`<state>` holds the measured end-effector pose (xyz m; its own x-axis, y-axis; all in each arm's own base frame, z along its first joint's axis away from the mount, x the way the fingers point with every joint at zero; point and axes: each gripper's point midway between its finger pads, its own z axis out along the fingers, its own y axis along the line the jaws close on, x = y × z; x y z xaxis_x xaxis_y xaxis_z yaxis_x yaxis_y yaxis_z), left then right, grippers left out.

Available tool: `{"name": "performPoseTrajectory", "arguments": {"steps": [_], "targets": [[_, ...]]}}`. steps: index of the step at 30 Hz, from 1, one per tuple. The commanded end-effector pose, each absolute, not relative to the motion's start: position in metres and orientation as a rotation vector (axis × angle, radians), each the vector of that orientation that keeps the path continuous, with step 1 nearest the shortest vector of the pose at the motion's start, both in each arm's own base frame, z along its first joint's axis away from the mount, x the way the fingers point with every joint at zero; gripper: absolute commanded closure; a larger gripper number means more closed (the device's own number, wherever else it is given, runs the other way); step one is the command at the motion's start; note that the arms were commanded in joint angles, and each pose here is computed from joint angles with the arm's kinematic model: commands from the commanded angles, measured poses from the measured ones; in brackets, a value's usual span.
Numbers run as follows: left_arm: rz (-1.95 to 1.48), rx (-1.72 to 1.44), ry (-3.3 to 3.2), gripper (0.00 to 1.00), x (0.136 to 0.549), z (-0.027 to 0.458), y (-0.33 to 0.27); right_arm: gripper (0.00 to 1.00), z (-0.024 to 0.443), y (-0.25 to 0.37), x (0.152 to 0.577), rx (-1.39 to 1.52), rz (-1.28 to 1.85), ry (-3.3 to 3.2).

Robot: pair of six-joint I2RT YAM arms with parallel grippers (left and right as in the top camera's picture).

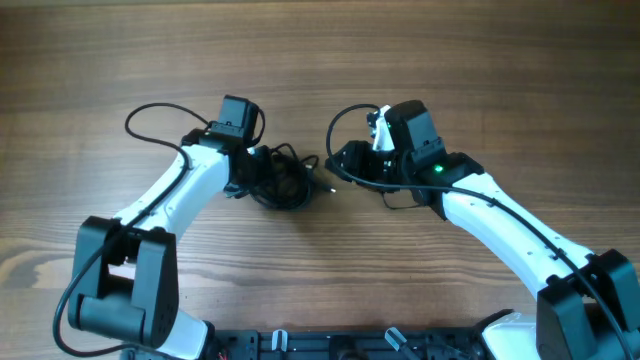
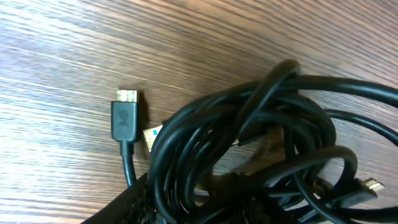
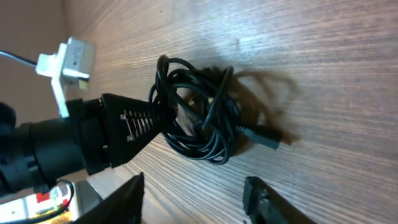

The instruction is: Untangle cables

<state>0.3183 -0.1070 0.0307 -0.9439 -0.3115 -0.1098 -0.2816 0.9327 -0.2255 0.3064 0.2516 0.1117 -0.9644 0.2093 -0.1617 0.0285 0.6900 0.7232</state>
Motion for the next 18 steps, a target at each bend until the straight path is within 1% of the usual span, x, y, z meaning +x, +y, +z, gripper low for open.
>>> {"name": "performPoseTrajectory", "arguments": {"steps": [1,2,4,6,9,12,13,15,17,18], "targets": [[-0.340,-0.403,2.955,0.59,0.316,0.028,-0.119,0.50,0.106,0.256,0.303,0.262,1.133,2.710],[-0.340,-0.396,2.957,0.60,0.315,0.028,-0.120,0.50,0.105,0.258,0.300,0.254,1.129,2.721],[-0.343,-0.375,2.957,0.61,0.314,0.028,-0.125,0.51,0.102,0.262,0.294,0.245,1.115,2.734],[-0.343,-0.355,2.944,0.57,0.317,0.029,-0.128,0.51,0.098,0.259,0.298,0.256,1.048,2.723],[-0.299,-0.345,2.922,0.56,0.321,0.029,-0.126,0.51,0.097,0.254,0.306,0.275,0.993,2.694],[-0.301,-0.344,2.909,0.60,0.324,0.029,-0.127,0.51,0.101,0.254,0.316,0.277,0.975,2.645],[-0.302,-0.344,2.909,0.60,0.324,0.029,-0.127,0.51,0.101,0.254,0.316,0.287,0.977,2.646],[-0.304,-0.338,2.904,0.53,0.325,0.030,-0.127,0.51,0.101,0.254,0.315,0.288,0.976,2.649],[-0.312,-0.334,2.890,0.52,0.328,0.031,-0.128,0.51,0.101,0.253,0.315,0.289,0.975,2.650],[-0.317,-0.334,2.881,0.50,0.330,0.033,-0.129,0.51,0.101,0.253,0.315,0.288,0.976,2.650]]}}
